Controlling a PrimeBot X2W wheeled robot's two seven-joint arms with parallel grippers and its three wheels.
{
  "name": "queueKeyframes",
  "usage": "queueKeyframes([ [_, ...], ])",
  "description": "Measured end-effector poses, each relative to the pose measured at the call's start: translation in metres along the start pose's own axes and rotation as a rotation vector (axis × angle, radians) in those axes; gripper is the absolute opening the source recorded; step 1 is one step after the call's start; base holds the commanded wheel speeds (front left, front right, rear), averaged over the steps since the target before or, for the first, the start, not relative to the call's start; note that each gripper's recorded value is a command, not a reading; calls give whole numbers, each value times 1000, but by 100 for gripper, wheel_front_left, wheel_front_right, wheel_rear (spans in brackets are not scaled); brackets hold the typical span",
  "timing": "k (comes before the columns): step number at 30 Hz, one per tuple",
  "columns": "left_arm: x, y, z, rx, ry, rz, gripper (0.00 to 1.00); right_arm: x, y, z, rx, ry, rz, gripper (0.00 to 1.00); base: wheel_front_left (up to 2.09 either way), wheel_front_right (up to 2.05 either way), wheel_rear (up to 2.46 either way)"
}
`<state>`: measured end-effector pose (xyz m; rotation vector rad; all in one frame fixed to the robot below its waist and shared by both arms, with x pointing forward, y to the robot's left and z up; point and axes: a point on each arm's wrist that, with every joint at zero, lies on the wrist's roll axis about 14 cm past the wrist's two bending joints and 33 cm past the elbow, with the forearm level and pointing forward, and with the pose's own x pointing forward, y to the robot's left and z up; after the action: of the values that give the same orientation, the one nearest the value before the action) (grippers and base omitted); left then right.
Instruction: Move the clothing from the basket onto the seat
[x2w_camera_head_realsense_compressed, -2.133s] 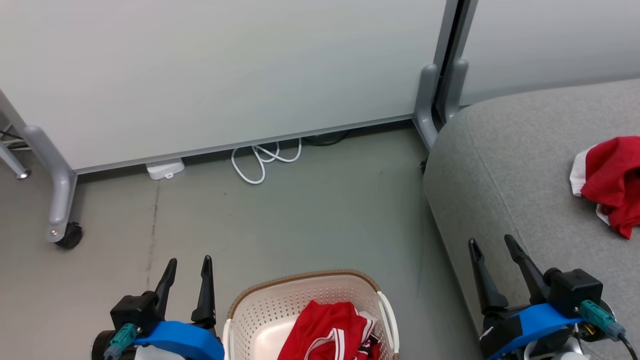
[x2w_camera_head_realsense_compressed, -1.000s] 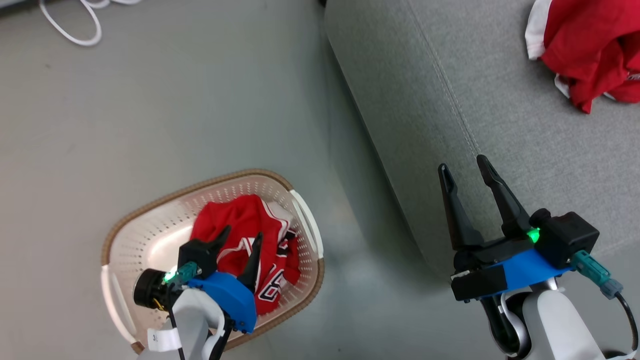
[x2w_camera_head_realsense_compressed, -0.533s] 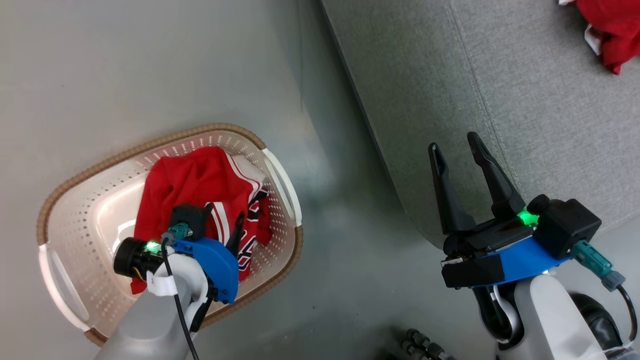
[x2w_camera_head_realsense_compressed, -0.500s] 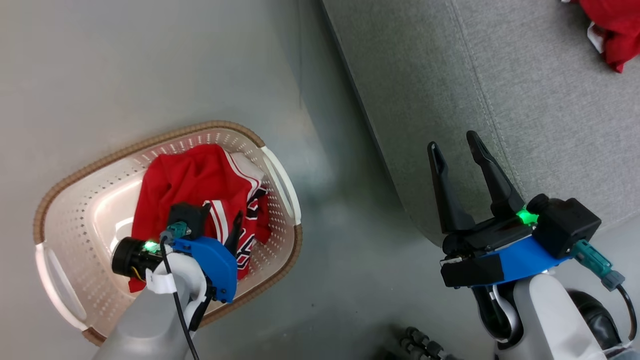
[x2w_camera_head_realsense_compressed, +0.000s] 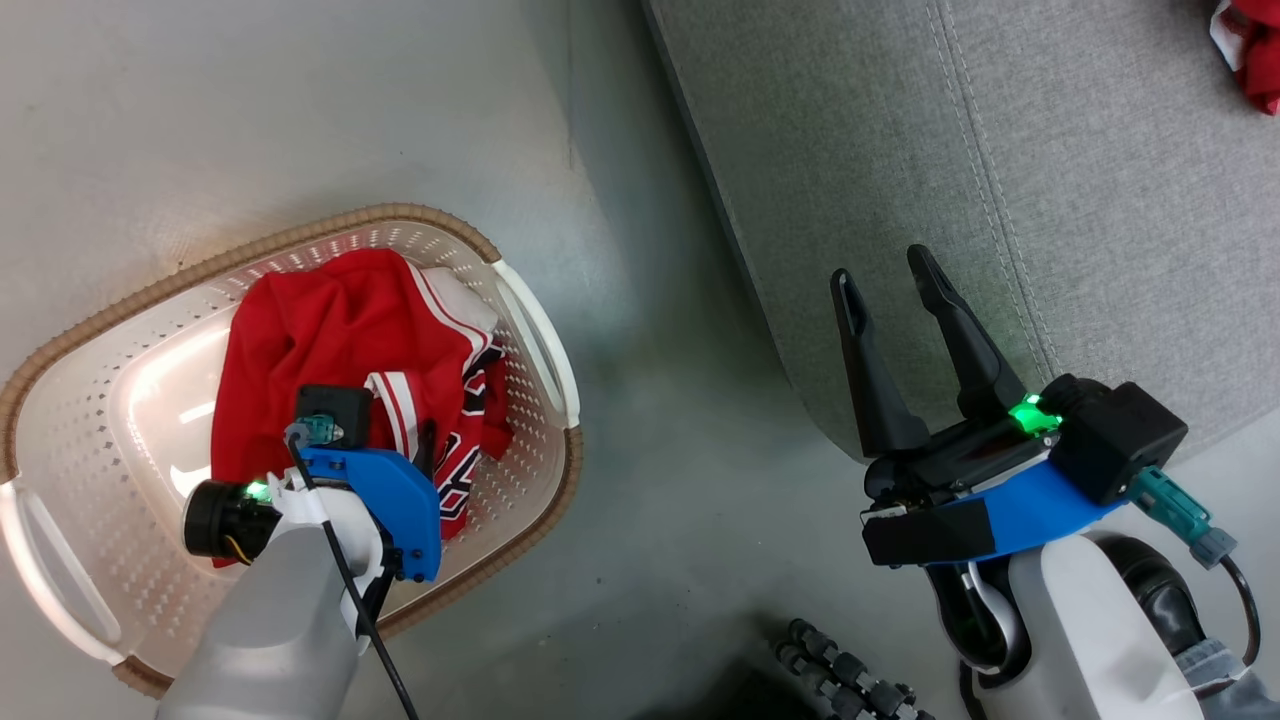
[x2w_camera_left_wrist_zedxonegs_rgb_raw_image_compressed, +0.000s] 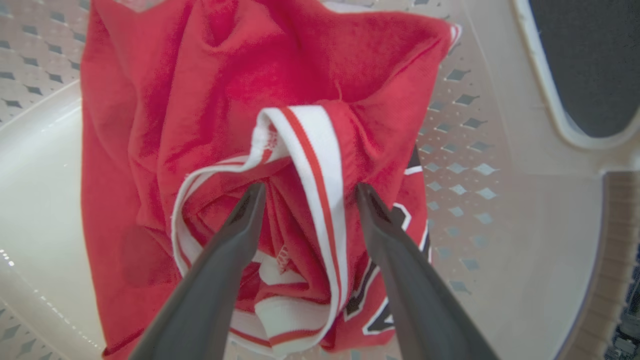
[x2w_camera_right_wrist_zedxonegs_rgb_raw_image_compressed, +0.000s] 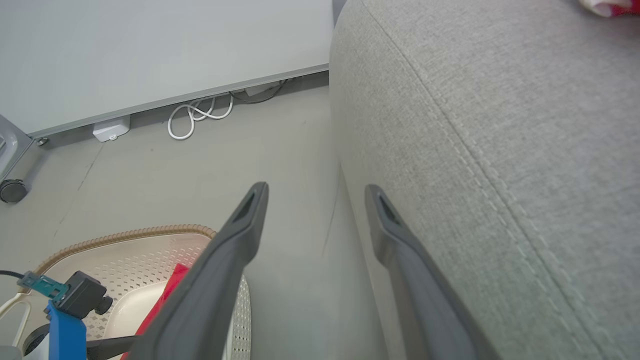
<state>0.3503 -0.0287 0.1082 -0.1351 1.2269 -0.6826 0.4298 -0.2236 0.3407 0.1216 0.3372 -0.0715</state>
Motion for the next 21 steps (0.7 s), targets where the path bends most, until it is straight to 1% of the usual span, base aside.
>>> queueKeyframes([
  [3, 4, -4, -4, -24, 15, -15, 100, 0, -1, -4, 5, 10, -3, 100, 0, 0, 0],
  [12, 10, -20, -8, -53, 45, -66, 100, 3, 1, -8, 9, 16, 1, 100, 0, 0, 0],
  [16, 11, -11, -9, -54, 42, -59, 100, 3, 1, -10, 8, 22, 4, 100, 0, 0, 0],
  [20, 12, -13, -10, -52, 45, -66, 100, 4, 2, -10, 7, 22, 7, 100, 0, 0, 0],
  [21, 12, -12, -11, -55, 48, -66, 77, 5, 2, -10, 5, 22, 8, 100, 0, 0, 0],
])
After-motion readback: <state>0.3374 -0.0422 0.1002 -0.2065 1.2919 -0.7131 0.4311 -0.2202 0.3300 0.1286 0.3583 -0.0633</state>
